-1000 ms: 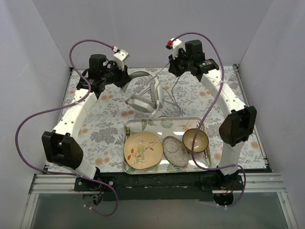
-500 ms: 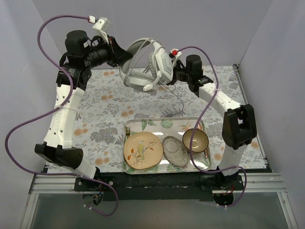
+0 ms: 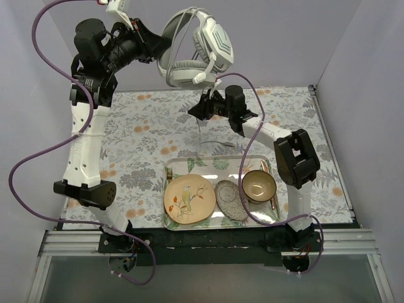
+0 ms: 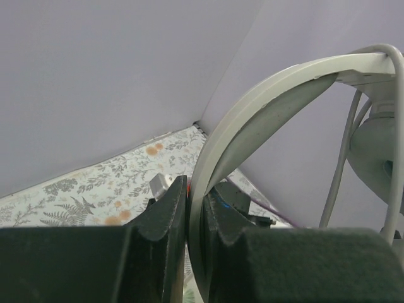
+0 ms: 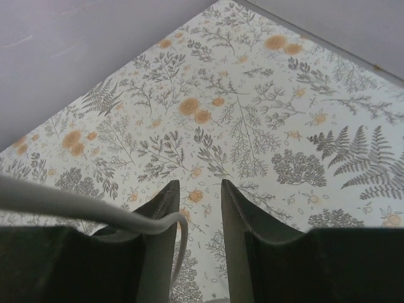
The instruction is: Wrap the headphones
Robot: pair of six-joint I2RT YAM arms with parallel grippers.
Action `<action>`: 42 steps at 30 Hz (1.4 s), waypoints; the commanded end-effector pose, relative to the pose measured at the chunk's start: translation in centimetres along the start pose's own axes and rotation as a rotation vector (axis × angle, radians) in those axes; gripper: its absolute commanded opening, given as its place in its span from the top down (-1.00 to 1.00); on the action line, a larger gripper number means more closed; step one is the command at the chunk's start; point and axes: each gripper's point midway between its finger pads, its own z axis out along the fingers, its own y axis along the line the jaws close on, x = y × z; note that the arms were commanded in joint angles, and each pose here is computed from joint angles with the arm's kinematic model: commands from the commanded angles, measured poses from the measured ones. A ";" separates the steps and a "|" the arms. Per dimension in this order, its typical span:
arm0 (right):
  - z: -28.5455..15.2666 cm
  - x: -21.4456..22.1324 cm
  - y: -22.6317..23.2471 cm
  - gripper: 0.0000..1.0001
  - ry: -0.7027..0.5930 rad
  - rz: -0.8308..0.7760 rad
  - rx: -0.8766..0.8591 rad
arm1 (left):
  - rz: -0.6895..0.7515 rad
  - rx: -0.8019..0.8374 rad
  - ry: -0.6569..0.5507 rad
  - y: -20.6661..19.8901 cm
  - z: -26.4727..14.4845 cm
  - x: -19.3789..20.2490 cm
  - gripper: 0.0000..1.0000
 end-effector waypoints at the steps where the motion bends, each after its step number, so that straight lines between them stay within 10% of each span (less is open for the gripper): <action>1: 2.2 -1.6 1.7 0.18 -0.083 -0.021 -0.032 | 0.005 -0.015 -0.142 -1.4 -1.3 -4.6 1.00; 9: 3.9 5.2 2.2 0.47 0.031 0.063 -0.006 | -0.010 -0.136 -0.228 1.4 -1.6 -6.7 1.00; 26: 7.2 14.5 11.9 0.97 0.333 -0.051 -0.149 | -0.122 -0.642 -0.421 24.1 -5.7 -7.3 1.00; 42: 4.2 14.3 25.9 0.97 0.546 -0.336 -0.391 | 0.387 -1.162 -0.589 35.6 -12.2 -6.6 1.00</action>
